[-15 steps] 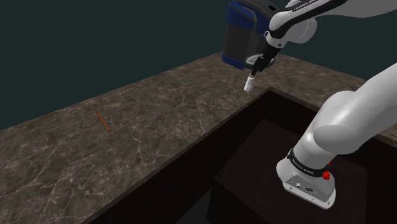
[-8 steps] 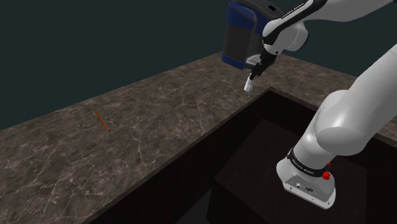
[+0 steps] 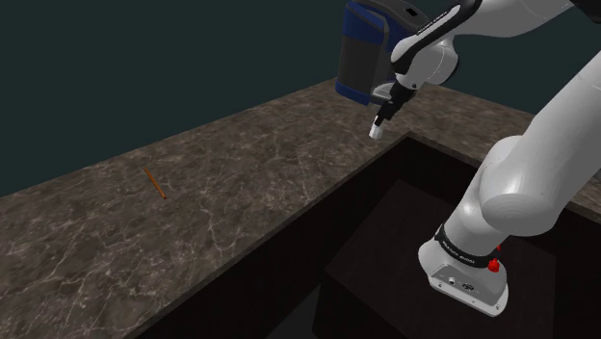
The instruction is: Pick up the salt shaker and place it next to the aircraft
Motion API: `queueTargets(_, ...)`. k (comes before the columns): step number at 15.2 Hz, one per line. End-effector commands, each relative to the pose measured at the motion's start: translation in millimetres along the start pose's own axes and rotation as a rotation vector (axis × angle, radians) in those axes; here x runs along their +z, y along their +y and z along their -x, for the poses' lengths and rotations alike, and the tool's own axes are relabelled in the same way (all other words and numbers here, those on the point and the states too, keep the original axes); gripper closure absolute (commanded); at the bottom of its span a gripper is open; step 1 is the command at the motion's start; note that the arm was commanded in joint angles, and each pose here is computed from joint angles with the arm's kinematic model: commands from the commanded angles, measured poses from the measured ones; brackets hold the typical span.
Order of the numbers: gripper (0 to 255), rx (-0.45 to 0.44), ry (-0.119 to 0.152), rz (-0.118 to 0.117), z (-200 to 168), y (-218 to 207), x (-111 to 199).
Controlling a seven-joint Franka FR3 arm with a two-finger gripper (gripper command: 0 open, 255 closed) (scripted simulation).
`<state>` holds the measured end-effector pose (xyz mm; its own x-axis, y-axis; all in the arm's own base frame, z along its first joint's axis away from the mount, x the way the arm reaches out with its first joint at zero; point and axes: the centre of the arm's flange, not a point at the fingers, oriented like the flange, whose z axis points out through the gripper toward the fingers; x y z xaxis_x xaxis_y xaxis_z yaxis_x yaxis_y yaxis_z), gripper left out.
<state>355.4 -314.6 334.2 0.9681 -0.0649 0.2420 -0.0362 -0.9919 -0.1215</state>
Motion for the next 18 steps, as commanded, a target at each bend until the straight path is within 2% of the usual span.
queueTargets(1,0,0.000,0.000,0.000,0.0,0.0,0.1)
queueTargets(3,0,0.000,0.000,0.000,0.0,0.0,0.1)
queueTargets(4,255,0.000,0.000,0.000,0.0,0.0,0.1)
queueTargets(13,255,0.000,0.000,0.000,0.0,0.0,0.1)
queueTargets(18,255,0.000,0.000,0.000,-6.4,-3.2,-25.3)
